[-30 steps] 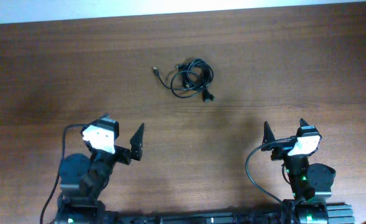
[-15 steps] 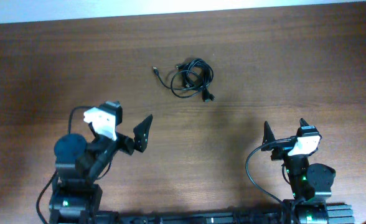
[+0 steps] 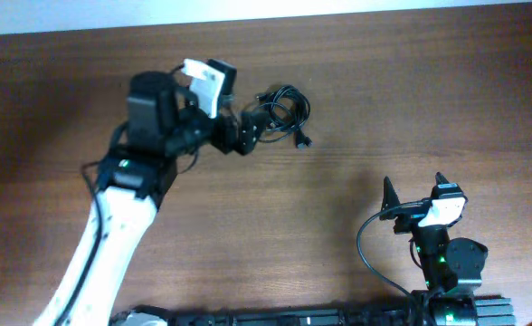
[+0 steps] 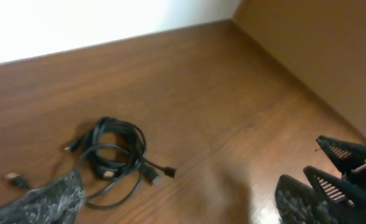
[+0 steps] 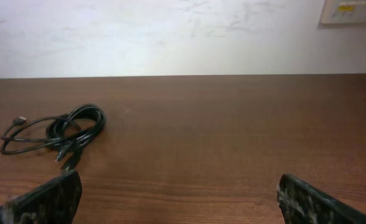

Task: Untangle cables
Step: 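Reach the left gripper forward to the black cable bundle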

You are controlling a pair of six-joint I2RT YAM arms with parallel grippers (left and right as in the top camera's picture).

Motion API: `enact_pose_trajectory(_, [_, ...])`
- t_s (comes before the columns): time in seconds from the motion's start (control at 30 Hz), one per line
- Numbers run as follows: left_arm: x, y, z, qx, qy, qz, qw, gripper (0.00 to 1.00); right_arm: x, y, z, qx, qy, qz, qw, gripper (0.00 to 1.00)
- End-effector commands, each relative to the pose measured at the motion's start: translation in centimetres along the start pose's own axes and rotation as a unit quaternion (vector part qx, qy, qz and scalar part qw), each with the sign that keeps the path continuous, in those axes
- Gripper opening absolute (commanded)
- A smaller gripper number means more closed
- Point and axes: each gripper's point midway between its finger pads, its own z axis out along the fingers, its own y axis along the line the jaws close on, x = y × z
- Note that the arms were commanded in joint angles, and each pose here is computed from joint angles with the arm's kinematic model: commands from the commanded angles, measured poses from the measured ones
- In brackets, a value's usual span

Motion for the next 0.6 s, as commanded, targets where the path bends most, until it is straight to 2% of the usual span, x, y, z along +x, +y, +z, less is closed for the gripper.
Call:
enact_pose_trajectory(0.0, [1.5, 3.9, 4.3, -0.064, 0.019, -0.025, 0.997, 0.76, 0.1, 0.4, -0.1, -0.010, 0.006, 0.005, 1.000, 0.99])
enact_pose_trajectory(0.07, [4.9, 8.3, 7.9, -0.174, 0.047, -0.075, 0.981, 0.74, 0.1, 0.4, -0.1, -0.010, 0.006, 0.005, 1.000, 0.99])
enact_pose_trajectory(0.1, [6.4, 9.2, 9.4, -0.199, 0.060, -0.086, 0.974, 0.74, 0.1, 0.4, -0.1, -0.010, 0.006, 0.005, 1.000, 0.99])
enact_pose_trajectory(0.17, [10.3, 10.2, 13.0, -0.218, 0.089, -0.102, 0.966, 0.74, 0.1, 0.4, -0.1, -0.010, 0.006, 0.005, 1.000, 0.99])
enact_pose_trajectory(0.27, [15.2, 10.1, 17.3, -0.205, 0.125, -0.096, 0.966, 0.74, 0.1, 0.4, -0.1, -0.010, 0.006, 0.005, 1.000, 0.99])
enact_pose_trajectory(0.3, [17.8, 10.6, 18.7, -0.220, 0.141, -0.108, 0.959, 0.71, 0.1, 0.4, -0.1, -0.010, 0.006, 0.005, 1.000, 0.99])
enact_pose_trajectory(0.33, [19.4, 11.0, 19.2, -0.234, 0.150, -0.115, 0.954, 0.64, 0.1, 0.4, -0.1, -0.010, 0.006, 0.005, 1.000, 0.99])
enact_pose_trajectory(0.4, [21.8, 11.2, 19.9, -0.240, 0.171, -0.120, 0.948, 0.46, 0.1, 0.4, -0.1, -0.010, 0.006, 0.005, 1.000, 0.99])
enact_pose_trajectory(0.43, [22.7, 11.2, 20.0, -0.241, 0.184, -0.120, 0.945, 0.32, 0.1, 0.4, -0.1, -0.010, 0.006, 0.005, 1.000, 0.99])
enact_pose_trajectory(0.47, [23.3, 11.1, 19.8, -0.243, 0.194, -0.121, 0.943, 0.11, 0.1, 0.4, -0.1, -0.010, 0.006, 0.005, 1.000, 0.99])
enact_pose_trajectory(0.5, [23.3, 11.1, 19.6, -0.244, 0.198, -0.121, 0.942, 0.00, 0.1, 0.4, -0.1, -0.010, 0.006, 0.005, 1.000, 0.99])
enact_pose_trajectory(0.57, [22.8, 10.7, 18.9, -0.245, 0.203, -0.122, 0.940, 0.00, 0.1, 0.4, -0.1, -0.010, 0.006, 0.005, 1.000, 0.99])
